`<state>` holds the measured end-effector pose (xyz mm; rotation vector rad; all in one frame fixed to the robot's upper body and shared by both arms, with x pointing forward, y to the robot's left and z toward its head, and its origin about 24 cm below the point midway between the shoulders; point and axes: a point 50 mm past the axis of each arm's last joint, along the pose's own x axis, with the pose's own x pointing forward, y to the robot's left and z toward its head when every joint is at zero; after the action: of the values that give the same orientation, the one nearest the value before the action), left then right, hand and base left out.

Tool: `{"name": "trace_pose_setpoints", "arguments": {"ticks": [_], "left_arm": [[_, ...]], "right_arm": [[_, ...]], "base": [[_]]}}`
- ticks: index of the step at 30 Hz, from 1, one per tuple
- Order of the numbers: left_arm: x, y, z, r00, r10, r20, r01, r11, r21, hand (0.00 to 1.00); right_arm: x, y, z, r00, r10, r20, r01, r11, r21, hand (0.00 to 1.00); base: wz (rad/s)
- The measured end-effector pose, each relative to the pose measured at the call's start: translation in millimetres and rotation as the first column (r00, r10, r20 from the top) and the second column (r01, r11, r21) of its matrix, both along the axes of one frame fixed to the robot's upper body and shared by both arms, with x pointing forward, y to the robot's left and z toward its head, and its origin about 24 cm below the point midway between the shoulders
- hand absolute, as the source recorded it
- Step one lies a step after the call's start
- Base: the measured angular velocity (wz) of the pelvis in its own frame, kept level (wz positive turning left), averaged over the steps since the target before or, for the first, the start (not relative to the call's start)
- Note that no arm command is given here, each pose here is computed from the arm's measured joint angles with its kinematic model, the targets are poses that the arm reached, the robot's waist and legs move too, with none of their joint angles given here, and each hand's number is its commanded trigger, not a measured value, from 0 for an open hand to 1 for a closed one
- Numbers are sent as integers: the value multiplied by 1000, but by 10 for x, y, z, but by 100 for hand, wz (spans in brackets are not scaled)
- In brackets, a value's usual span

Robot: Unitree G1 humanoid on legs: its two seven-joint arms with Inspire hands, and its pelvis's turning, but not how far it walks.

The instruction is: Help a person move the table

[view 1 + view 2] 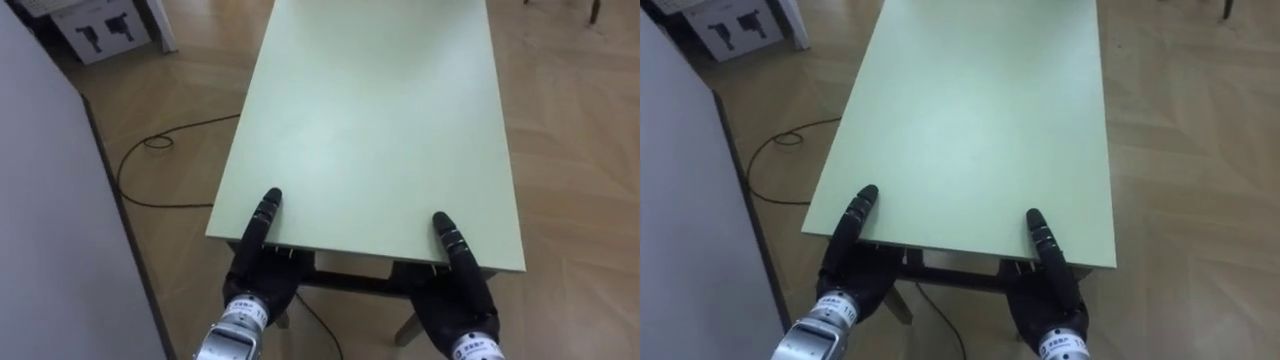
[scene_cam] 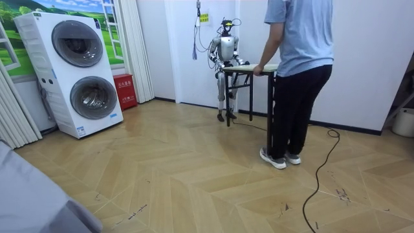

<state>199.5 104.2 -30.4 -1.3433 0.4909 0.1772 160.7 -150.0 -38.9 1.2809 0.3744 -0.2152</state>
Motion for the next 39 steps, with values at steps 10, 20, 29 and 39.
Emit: {"name": "trace_pose_setpoints", "arguments": {"ticks": [10, 20, 29, 39], "left_arm": [[-12, 34, 7, 1000, 6, 10, -6, 1000, 29, 100], [-7, 31, 10, 1000, 10, 8, -10, 1000, 18, 100], [-11, 17, 14, 1000, 24, 11, -24, 1000, 13, 100], [-34, 41, 8, 998, 67, 8, -67, 998, 5, 100]], "right_arm": [[-22, 61, -29, 1000, -2, -13, 2, 1000, 24, 100], [-10, 56, -21, 1000, -9, 6, 9, 1000, 14, 100], [33, 41, -3, 1000, 5, 23, -5, 1000, -1, 100], [76, 81, 15, 999, 36, 22, -35, 999, -14, 100]], "base": [[28], [33], [27], [12]]}}
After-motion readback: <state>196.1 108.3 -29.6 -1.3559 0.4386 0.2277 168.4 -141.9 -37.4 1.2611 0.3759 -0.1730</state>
